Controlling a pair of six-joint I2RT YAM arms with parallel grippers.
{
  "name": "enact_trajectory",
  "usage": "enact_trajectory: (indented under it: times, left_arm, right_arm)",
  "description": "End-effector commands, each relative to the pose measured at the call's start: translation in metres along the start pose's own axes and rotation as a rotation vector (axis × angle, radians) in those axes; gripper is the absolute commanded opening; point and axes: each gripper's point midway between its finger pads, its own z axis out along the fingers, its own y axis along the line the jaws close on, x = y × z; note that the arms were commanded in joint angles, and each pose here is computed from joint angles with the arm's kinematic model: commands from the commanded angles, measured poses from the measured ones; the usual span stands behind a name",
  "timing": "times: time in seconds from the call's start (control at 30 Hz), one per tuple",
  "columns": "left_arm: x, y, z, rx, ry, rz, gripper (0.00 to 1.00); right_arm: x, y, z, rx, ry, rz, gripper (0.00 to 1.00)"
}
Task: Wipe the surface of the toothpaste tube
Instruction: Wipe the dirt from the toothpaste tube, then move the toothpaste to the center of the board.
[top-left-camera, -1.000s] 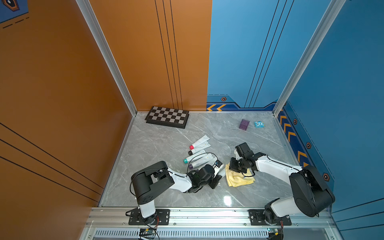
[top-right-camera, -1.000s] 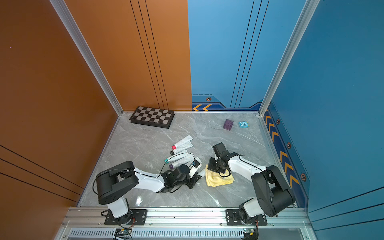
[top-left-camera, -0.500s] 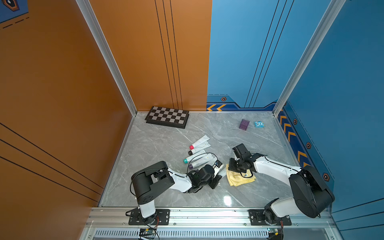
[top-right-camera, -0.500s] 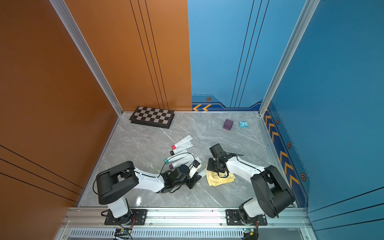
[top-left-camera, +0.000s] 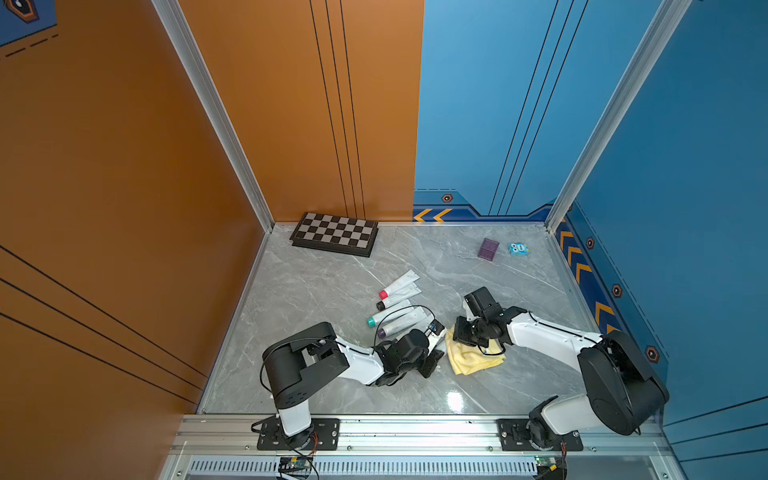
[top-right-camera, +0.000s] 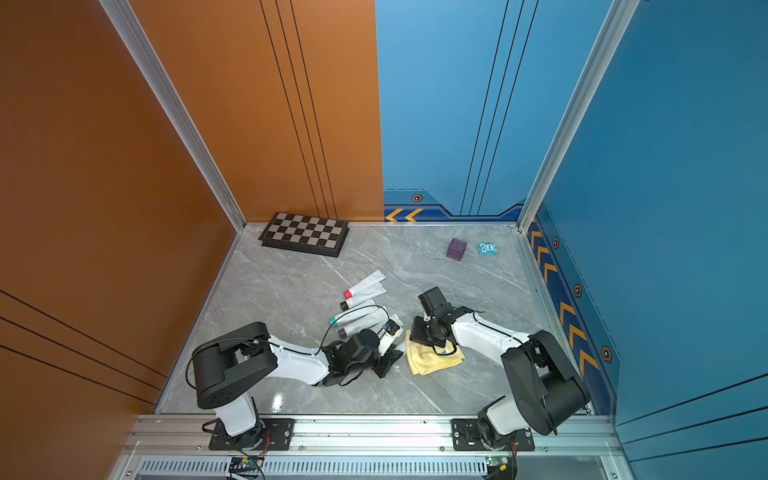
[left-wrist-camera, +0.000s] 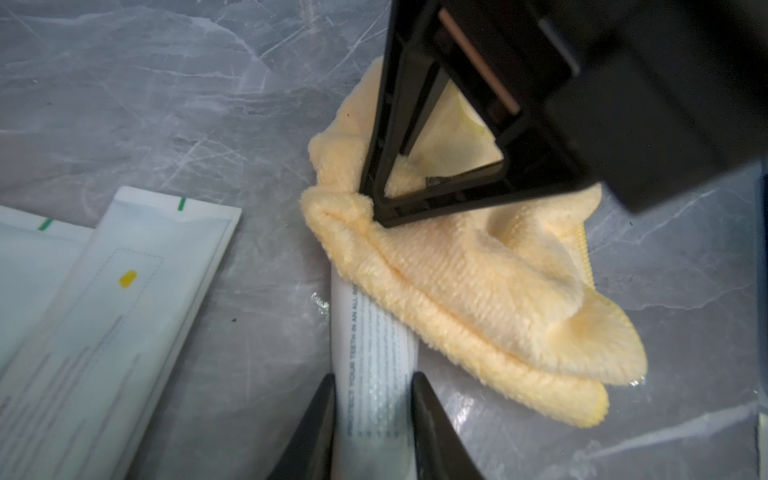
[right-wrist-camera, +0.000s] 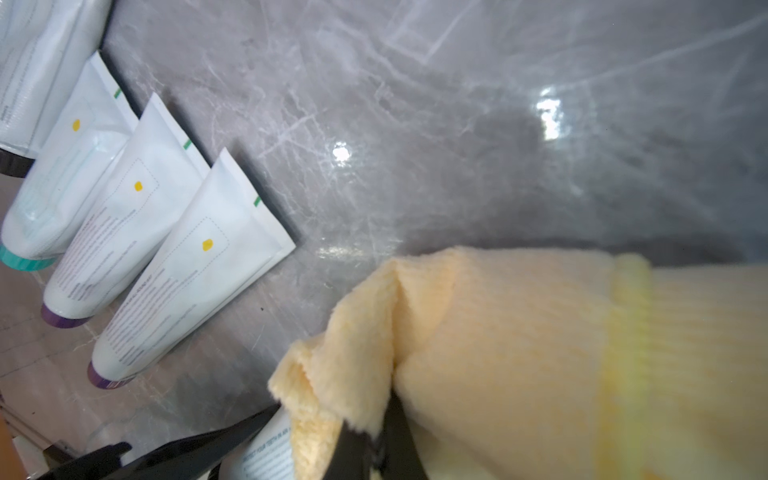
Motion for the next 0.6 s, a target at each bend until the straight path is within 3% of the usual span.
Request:
enact_trajectory:
  times: [0.0, 0.2, 0.37, 0.57]
  left_arm:
    - [0.144, 0.039, -0.026, -0.142, 0.471, 0.024, 0.12]
    - [0.143, 0.038, -0.024, -0.138, 0.472, 0.026, 0.12]
    - [0.140, 0.036, -0.018, -0.130, 0.472, 0.028, 0.13]
    - [0.130, 0.034, -0.005, -0.118, 0.460, 0.028, 0.15]
  right_arm:
    - [0.030, -0.073, 0.011, 0.227, 0.114, 0.072, 0.00]
    - [-0.009, -0.074, -0.017, 0.150, 0.024, 0.144, 0.00]
    - [-0.047, -0.056, -0.067, 0.066, -0.140, 0.150, 0.00]
    - [-0.063, -0.053, -0.122, 0.041, -0.304, 0.155, 0.00]
